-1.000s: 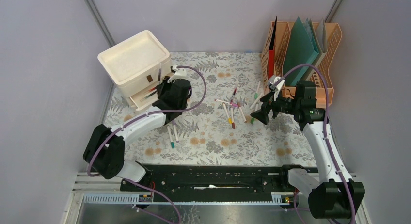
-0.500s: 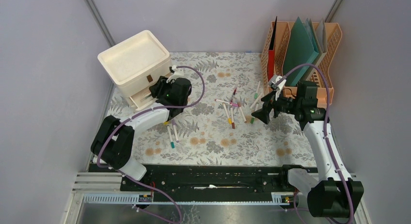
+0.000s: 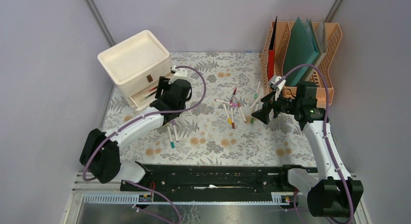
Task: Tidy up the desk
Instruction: Place the stationery in the drawer, then pick up the stationery from the center of the board.
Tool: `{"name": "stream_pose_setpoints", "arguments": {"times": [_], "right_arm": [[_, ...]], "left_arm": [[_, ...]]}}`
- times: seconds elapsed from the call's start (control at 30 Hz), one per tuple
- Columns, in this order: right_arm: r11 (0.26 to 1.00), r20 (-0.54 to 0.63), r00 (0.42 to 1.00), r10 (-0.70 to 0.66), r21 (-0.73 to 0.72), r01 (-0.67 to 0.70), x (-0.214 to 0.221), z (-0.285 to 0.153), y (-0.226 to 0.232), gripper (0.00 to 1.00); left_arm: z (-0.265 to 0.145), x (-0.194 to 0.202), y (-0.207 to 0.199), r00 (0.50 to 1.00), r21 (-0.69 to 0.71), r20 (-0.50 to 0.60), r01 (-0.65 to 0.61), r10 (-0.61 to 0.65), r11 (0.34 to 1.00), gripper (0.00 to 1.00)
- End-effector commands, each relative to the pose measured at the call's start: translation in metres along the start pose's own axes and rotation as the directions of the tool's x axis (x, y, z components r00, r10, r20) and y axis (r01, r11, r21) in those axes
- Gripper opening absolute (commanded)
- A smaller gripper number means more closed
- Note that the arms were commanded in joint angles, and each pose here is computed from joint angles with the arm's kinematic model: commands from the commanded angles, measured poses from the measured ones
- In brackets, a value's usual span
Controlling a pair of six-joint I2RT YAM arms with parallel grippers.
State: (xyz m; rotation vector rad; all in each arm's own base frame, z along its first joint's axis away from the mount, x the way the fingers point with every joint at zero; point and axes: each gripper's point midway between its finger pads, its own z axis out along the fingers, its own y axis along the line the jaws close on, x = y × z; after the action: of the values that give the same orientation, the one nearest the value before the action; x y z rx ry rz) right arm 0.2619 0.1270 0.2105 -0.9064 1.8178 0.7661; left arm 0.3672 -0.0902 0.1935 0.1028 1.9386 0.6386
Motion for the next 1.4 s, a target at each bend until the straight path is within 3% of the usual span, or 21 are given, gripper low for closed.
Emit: {"name": "stream_pose_setpoints", "arguments": {"times": [0.0, 0.13, 0.23, 0.37, 0.7, 0.93, 1.07, 1.23, 1.37], "right_arm": [[1.000, 0.023, 1.000, -0.015, -0.011, 0.016, -0.003, 0.002, -0.001, 1.00], [1.000, 0.023, 1.000, -0.013, -0.007, 0.013, -0.001, 0.002, -0.003, 1.00], [1.000, 0.024, 1.000, -0.010, -0.009, 0.010, 0.000, 0.003, -0.003, 1.00], [1.000, 0.025, 1.000, -0.004, -0.013, 0.005, 0.002, 0.005, -0.004, 1.00], [0.997, -0.001, 0.998, 0.064, -0.036, -0.064, 0.000, 0.015, -0.010, 1.00], [0.999, -0.180, 0.984, 0.013, -0.030, -0.019, 0.008, 0.058, -0.011, 1.00], [0.997, -0.244, 0.967, 0.068, -0.004, -0.072, 0.002, 0.095, -0.019, 1.00], [0.944, -0.252, 0.931, 0.265, 0.265, -0.197, 0.000, 0.147, -0.064, 1.00], [0.761, -0.150, 0.871, 0.468, 0.570, -0.311, 0.010, 0.173, -0.112, 1.00]], "left_arm": [[-0.031, -0.035, -0.033, 0.975, 0.334, 0.027, 0.201, -0.223, 0.921, 0.77], [-0.061, -0.044, -0.069, 0.950, 0.592, 0.016, 0.242, -0.312, 0.769, 0.98], [-0.086, -0.043, -0.091, 0.929, 0.740, 0.020, 0.235, -0.370, 0.630, 0.99], [-0.099, -0.030, -0.104, 0.908, 0.808, 0.031, 0.224, -0.418, 0.545, 0.99], [-0.091, 0.018, -0.110, 0.843, 0.814, 0.090, 0.244, -0.530, 0.527, 0.99], [-0.095, 0.026, -0.102, 0.824, 0.812, 0.106, 0.252, -0.557, 0.526, 0.99], [-0.099, 0.027, -0.099, 0.812, 0.821, 0.120, 0.242, -0.571, 0.517, 0.99], [-0.105, 0.028, -0.091, 0.787, 0.828, 0.140, 0.239, -0.600, 0.506, 0.99], [-0.107, 0.029, -0.089, 0.781, 0.831, 0.144, 0.239, -0.608, 0.503, 0.99]]}}
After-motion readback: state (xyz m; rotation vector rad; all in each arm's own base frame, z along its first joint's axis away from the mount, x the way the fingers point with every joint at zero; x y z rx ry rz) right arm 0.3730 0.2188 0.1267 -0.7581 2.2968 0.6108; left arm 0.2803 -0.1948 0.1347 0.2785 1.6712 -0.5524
